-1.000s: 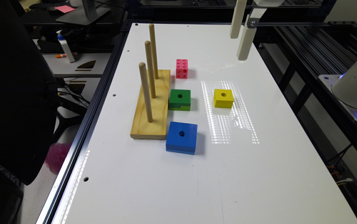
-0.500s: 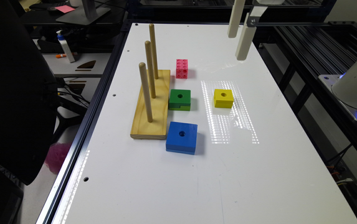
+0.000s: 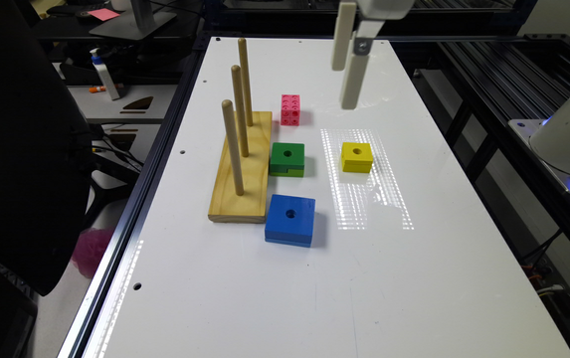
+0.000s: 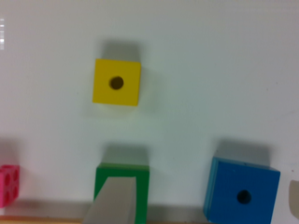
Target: Pick up blue block.
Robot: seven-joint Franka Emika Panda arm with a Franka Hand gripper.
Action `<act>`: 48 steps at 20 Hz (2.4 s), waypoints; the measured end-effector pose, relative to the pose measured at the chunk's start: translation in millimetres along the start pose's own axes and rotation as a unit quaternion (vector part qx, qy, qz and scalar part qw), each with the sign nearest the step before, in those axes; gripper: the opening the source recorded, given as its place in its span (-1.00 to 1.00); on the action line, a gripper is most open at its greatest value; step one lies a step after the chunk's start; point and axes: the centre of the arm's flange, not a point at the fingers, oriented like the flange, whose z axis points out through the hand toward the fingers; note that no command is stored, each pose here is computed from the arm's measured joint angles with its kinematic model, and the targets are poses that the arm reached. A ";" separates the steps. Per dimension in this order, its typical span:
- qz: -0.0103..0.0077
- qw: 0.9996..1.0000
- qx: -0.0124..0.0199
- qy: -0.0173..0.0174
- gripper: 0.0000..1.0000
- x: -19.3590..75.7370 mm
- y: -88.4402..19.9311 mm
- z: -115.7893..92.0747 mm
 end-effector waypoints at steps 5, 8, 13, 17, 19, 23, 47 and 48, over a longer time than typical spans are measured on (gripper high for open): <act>-0.001 1.000 0.001 -0.002 1.00 -1.8 -15.4 3.0; 0.000 1.000 0.002 -0.001 1.00 -11.5 -22.6 2.3; 0.000 1.000 0.003 -0.001 1.00 -18.9 -28.4 0.9; -0.001 1.000 0.005 0.000 1.00 -20.3 -30.3 -0.4; -0.001 1.000 0.005 0.000 1.00 -22.0 -31.9 -1.0; -0.001 1.000 0.006 0.000 1.00 -26.8 -36.8 -1.5; 0.003 1.000 0.005 -0.022 1.00 -19.0 -50.7 98.6; 0.003 1.000 0.005 -0.023 1.00 -18.6 -50.9 104.5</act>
